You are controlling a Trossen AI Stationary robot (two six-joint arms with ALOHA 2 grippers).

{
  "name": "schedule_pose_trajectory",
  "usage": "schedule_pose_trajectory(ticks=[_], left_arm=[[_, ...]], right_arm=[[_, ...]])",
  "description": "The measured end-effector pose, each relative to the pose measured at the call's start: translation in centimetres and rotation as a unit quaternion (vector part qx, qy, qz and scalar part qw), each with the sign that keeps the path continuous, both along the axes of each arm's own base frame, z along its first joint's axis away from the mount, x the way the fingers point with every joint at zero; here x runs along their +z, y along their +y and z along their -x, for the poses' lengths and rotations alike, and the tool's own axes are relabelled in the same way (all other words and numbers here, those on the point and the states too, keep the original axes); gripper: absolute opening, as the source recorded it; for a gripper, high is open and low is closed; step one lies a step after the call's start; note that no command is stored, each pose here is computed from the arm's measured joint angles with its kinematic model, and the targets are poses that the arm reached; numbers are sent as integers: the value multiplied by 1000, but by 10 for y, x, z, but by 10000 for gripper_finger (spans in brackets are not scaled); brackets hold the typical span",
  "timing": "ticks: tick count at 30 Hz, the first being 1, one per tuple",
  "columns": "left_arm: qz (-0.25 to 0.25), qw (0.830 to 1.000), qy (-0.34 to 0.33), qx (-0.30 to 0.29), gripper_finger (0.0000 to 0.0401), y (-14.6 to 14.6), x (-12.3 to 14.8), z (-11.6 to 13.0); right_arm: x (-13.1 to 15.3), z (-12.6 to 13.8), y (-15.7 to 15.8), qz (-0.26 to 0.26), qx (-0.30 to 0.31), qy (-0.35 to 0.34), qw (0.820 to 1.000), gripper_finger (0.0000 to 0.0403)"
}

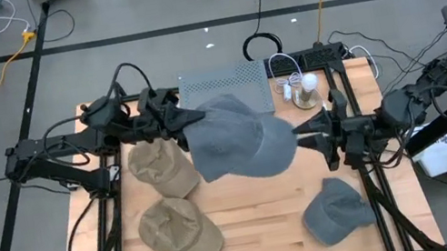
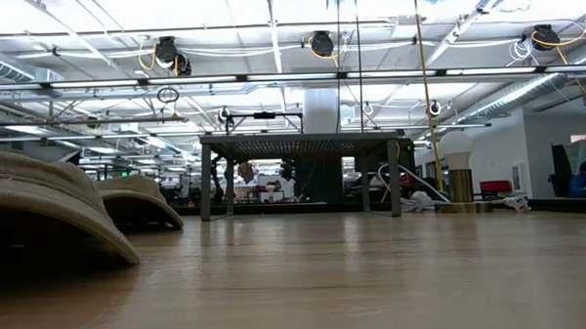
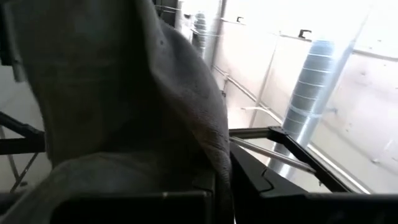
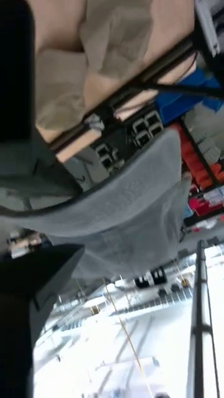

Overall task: Pick & Place hat
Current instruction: Put the top black cap on the shelf

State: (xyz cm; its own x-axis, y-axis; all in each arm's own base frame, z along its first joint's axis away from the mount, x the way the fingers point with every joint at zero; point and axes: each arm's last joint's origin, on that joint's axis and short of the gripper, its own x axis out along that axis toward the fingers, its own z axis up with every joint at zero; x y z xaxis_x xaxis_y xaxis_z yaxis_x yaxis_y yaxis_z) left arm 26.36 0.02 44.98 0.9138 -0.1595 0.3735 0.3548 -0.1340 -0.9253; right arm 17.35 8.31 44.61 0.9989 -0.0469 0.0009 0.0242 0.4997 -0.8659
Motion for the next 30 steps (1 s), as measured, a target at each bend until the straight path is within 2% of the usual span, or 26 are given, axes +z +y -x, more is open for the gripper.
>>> schedule_pose_trajectory(ticks=[3,6,9,11,15,19,22,28,30], left_arm=[[1,1000,1,-2,24,3,0,0],[-9,1000,-15,-13,23,6,2,1],[-36,999,-22,-17,18,10,3,2],[-51,998,-22,-22,18,14,3,3],[-88,995,-27,-41,18,22,3,4],[-148,986,-34,-66,18,29,2,6],[-190,978,-42,-74,18,35,1,8],[-251,965,-58,-50,18,49,1,11],[-275,958,-76,-34,18,54,4,14]], right_arm=[[-4,0,1,-58,0,14,998,201],[-7,0,0,-175,-6,24,984,249],[-12,1,0,-287,-17,38,957,284],[-14,1,0,-373,-25,42,927,299],[-15,1,0,-541,-38,32,840,310],[-15,0,0,-665,-45,18,746,308],[-15,-1,-2,-739,-55,4,672,307],[-16,-7,-14,-857,-81,-42,508,307],[-16,-10,-18,-879,-88,-57,465,307]])
